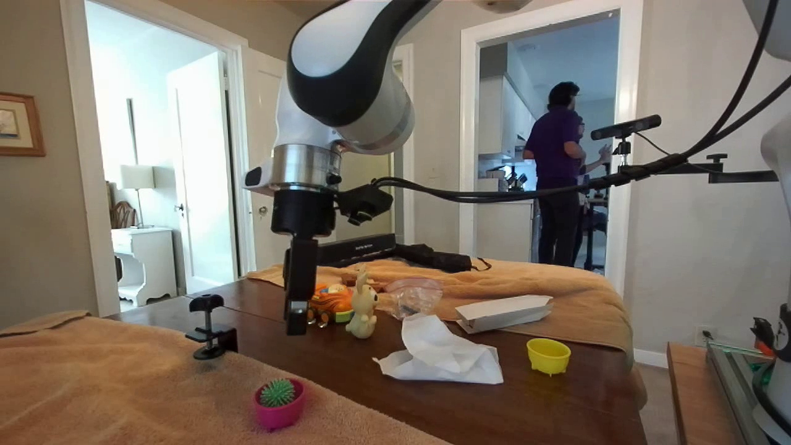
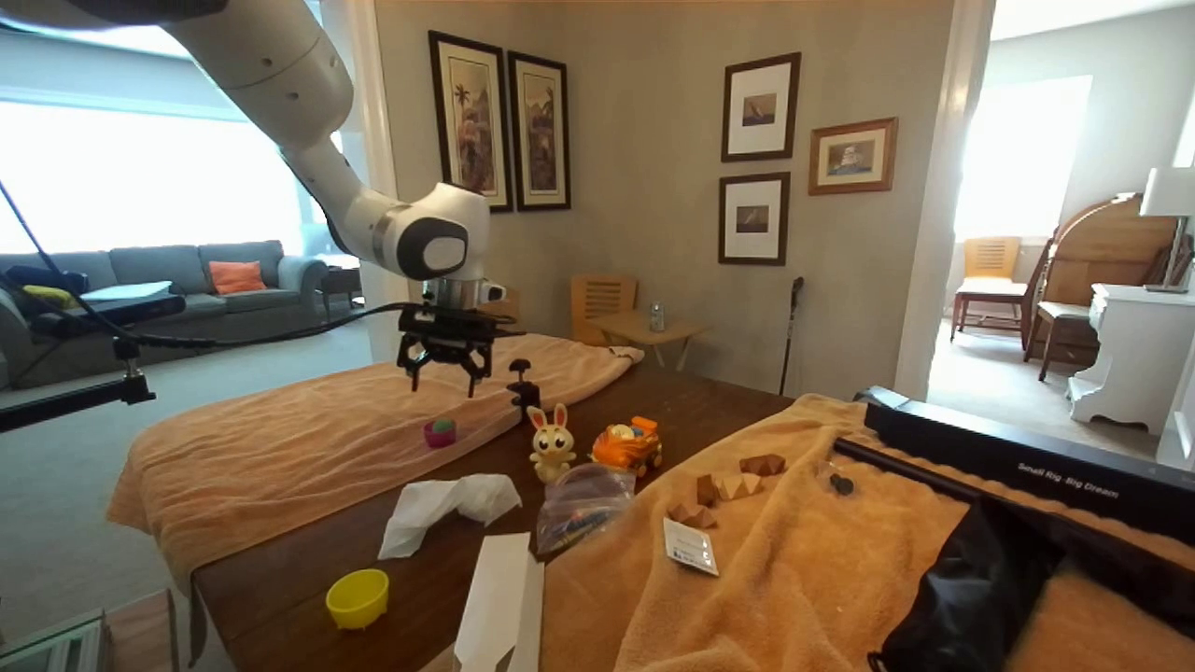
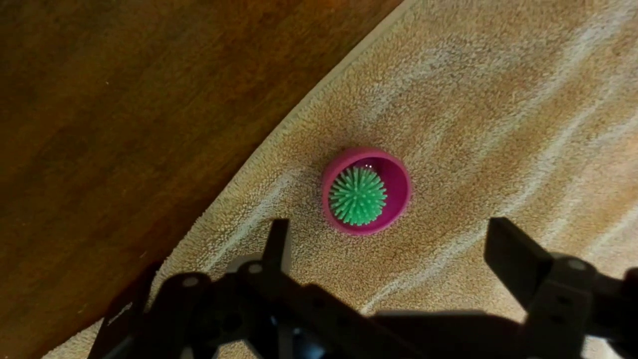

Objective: Move the green object from the pink bowl to the yellow bowl

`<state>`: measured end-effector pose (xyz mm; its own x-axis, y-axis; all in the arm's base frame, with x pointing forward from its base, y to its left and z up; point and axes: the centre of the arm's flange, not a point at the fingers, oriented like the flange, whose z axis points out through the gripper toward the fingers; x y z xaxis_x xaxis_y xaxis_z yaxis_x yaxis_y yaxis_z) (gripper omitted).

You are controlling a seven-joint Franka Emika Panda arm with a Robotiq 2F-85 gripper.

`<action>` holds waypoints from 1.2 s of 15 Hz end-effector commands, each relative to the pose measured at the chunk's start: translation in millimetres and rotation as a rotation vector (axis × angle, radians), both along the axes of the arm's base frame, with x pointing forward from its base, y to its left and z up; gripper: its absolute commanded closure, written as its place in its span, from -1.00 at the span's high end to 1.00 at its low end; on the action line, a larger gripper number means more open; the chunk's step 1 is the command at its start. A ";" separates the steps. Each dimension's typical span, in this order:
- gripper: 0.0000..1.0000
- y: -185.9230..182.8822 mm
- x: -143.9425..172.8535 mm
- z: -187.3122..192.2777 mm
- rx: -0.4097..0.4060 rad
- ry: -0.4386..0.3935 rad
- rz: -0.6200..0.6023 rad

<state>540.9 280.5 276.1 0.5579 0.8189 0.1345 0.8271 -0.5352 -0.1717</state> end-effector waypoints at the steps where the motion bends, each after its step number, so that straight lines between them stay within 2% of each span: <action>1: 1.00 15.3 9.7 -8.9 -0.036 -0.015 0.011; 12: 1.00 36.5 0.8 -26.7 -0.084 -0.040 0.011; 18: 1.00 44.1 -2.1 -33.9 -0.077 -0.046 -0.007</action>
<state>533.6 312.2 247.6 0.5501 0.8299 0.0926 0.8338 -0.5397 -0.1161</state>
